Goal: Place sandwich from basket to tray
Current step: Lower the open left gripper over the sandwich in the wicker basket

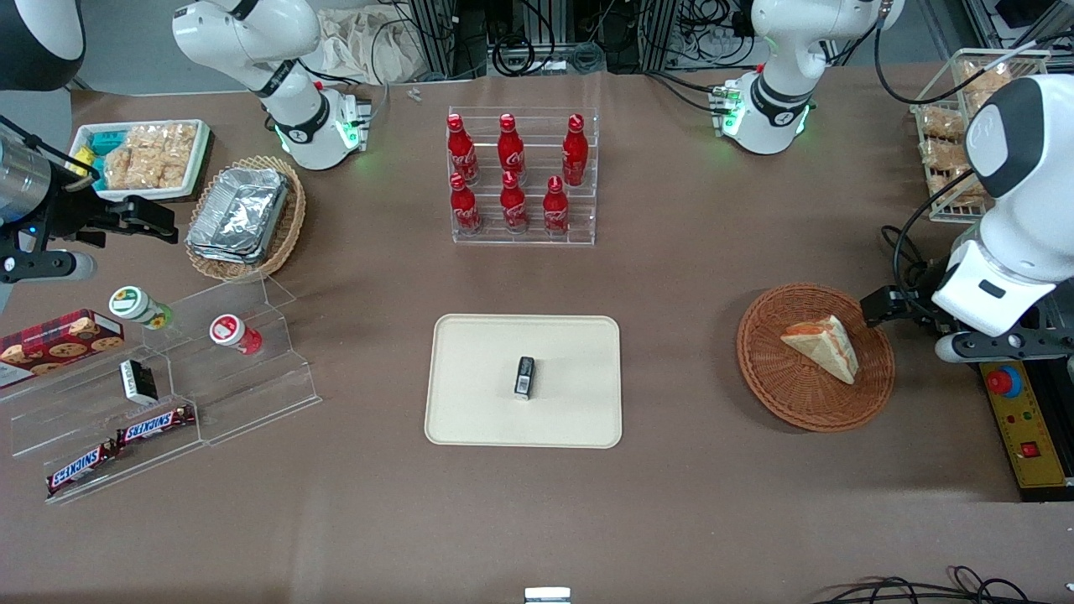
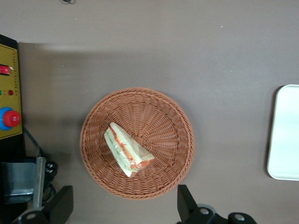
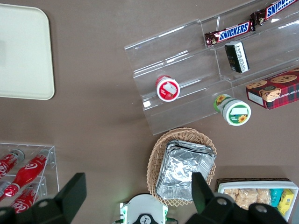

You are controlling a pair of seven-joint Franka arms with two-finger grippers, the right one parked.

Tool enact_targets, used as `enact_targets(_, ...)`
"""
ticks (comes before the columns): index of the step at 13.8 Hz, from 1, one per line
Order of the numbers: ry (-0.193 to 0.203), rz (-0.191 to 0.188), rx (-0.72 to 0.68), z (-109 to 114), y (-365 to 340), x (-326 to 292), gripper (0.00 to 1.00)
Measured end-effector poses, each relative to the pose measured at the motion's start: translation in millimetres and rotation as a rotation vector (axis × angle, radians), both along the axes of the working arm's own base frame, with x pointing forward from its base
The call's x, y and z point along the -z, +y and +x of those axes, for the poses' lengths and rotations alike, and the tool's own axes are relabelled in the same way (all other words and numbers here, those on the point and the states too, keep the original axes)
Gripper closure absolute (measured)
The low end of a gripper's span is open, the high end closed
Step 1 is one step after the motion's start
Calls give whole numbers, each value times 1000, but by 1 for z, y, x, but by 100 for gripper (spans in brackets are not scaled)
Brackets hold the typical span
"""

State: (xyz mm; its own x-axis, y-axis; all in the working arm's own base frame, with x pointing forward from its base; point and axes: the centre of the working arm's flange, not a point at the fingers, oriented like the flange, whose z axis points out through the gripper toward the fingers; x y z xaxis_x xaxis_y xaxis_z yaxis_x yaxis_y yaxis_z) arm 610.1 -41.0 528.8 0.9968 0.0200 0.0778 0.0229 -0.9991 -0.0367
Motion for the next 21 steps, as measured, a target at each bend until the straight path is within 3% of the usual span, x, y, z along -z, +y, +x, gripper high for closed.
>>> enact_targets(7,29,2,-9,4,0,15,0)
enact_targets(9,48,-1,-91,5,1,26,0)
enact_targets(13,96,-1,-404,-1,3,63,0)
enact_targets(16,80,-8,-514,-10,13,110,0)
enact_targets(19,102,-4,-579,-23,36,144,0)
enact_targets(21,71,-17,-601,-31,50,164,0)
